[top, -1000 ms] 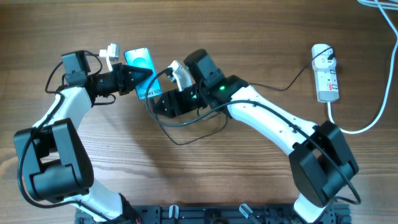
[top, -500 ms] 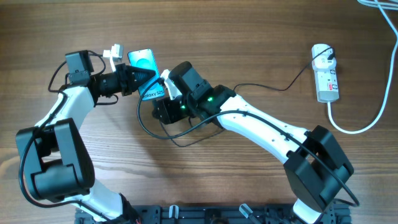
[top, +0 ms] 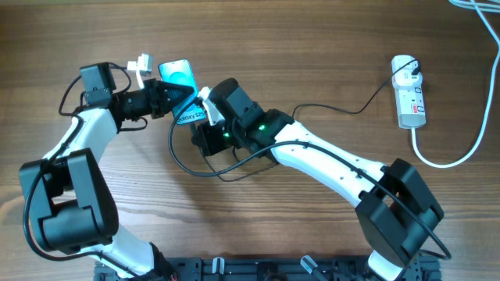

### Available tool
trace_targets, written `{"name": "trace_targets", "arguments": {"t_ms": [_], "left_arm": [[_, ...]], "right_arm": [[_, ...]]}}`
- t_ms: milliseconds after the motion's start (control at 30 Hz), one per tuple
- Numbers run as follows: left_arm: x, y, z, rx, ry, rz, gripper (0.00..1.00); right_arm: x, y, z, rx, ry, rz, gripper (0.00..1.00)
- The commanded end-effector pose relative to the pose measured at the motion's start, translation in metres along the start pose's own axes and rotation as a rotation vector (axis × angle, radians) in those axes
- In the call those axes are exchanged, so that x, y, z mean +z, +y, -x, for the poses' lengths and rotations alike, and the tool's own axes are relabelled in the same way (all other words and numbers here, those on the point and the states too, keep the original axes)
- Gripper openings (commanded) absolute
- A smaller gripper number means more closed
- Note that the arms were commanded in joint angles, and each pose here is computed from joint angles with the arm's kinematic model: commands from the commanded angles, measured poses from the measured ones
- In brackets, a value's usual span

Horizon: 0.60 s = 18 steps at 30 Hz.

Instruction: Plug charger to phone and switch on socket

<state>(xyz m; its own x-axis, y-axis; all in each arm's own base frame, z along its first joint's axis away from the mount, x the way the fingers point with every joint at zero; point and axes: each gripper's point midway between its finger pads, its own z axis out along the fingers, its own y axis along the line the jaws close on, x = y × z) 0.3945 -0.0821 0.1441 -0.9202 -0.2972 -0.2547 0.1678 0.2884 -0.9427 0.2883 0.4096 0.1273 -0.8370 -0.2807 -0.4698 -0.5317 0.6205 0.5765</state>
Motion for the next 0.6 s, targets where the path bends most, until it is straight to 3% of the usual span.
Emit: {"name": "trace_targets", "arguments": {"t_ms": [0, 333, 367, 400, 433, 567], "left_arm": [[0.004, -0.007, -0.008, -0.002, 0.031, -0.042, 0.04], [0.004, -0.007, -0.008, -0.002, 0.031, -0.042, 0.04], [0.004, -0.007, -0.008, -0.002, 0.031, -0.042, 0.04], [0.004, -0.007, -0.008, -0.002, 0.031, -0.042, 0.04], [0.004, -0.007, -0.008, -0.002, 0.031, -0.041, 0.04], [0.004, 0.003, -0.005, -0.003, 0.011, 0.015, 0.04]], "right_arm": [[-0.014, 0.013, 0.036, -0.041, -0.125, 0.025, 0.04], [-0.018, 0.011, 0.047, -0.054, -0.164, 0.034, 0.04], [-0.018, 0.011, 0.046, -0.052, -0.157, 0.035, 0.37], [-0.017, 0.010, 0.042, -0.046, -0.140, 0.035, 0.63], [-0.017, 0.007, 0.039, -0.036, -0.125, 0.029, 0.73], [-0.029, -0.001, 0.036, -0.006, -0.096, 0.036, 0.77]]}}
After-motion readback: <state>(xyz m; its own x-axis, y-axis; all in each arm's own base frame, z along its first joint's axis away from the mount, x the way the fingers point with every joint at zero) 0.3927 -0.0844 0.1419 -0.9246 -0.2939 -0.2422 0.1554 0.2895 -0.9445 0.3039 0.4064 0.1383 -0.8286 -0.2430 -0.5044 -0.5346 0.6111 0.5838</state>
